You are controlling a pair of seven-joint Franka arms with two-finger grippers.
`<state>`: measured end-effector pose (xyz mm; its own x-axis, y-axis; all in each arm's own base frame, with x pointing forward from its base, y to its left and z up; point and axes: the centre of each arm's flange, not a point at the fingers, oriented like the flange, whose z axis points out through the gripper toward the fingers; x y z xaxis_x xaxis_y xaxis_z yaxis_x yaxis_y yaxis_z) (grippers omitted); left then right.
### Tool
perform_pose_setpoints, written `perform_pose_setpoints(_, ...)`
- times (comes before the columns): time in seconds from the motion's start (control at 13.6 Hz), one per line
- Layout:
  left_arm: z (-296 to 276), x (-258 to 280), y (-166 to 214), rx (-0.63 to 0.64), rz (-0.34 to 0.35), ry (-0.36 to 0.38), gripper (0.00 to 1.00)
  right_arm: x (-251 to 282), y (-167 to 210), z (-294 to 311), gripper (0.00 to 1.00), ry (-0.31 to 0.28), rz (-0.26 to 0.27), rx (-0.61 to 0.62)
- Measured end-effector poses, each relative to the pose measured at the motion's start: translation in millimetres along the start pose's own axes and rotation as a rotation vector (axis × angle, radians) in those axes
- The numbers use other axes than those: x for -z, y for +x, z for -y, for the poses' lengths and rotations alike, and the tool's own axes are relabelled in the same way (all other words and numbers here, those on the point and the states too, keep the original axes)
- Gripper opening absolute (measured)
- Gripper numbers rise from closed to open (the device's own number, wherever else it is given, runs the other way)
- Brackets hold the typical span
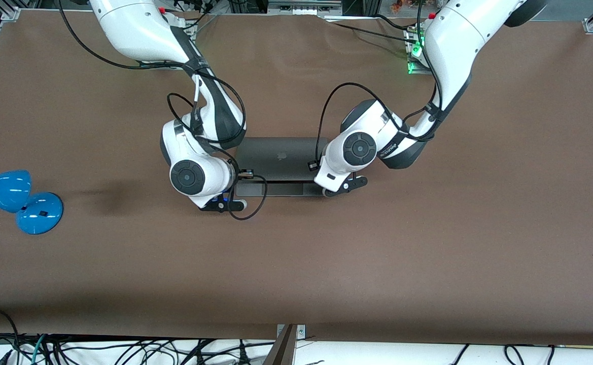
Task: Close laptop with both arms from behind
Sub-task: 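Push the screen forward with both grippers, folding it toward the keyboard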
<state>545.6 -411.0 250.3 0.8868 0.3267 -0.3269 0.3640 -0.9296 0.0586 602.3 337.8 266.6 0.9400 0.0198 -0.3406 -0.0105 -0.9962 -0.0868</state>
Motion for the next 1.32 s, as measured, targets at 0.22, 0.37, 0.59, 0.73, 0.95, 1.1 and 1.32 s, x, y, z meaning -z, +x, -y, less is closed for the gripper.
perform_pose_setpoints(0.22, 0, -4, 2, 0.003, -0.003, -0.004, 0.01, -1, 5, -6, 0.01, -0.002, -0.009, 0.02)
perform_pose_setpoints(0.37, 0, -6, 5, 0.006, -0.004, -0.008, 0.01, -3, 9, -10, 0.01, -0.002, -0.016, 0.021)
perform_pose_setpoints(0.59, 2, -10, 9, 0.01, -0.004, -0.004, 0.01, -7, 12, -10, 0.01, -0.002, -0.021, 0.021)
perform_pose_setpoints(0.73, 3, -14, 11, 0.003, -0.018, 0.004, 0.01, -8, 13, -10, 0.01, -0.001, -0.023, 0.021)
perform_pose_setpoints(0.95, 2, -19, 14, 0.004, -0.02, 0.0, 0.01, -12, 16, -10, 0.01, 0.0, -0.031, 0.02)
perform_pose_setpoints(1.1, 3, -20, 15, 0.006, -0.019, 0.001, 0.01, -15, 19, -10, 0.01, 0.001, -0.04, 0.019)
perform_pose_setpoints(1.32, 3, -22, 16, 0.008, -0.018, 0.002, 0.01, -22, 23, -11, 0.01, 0.002, -0.05, 0.028)
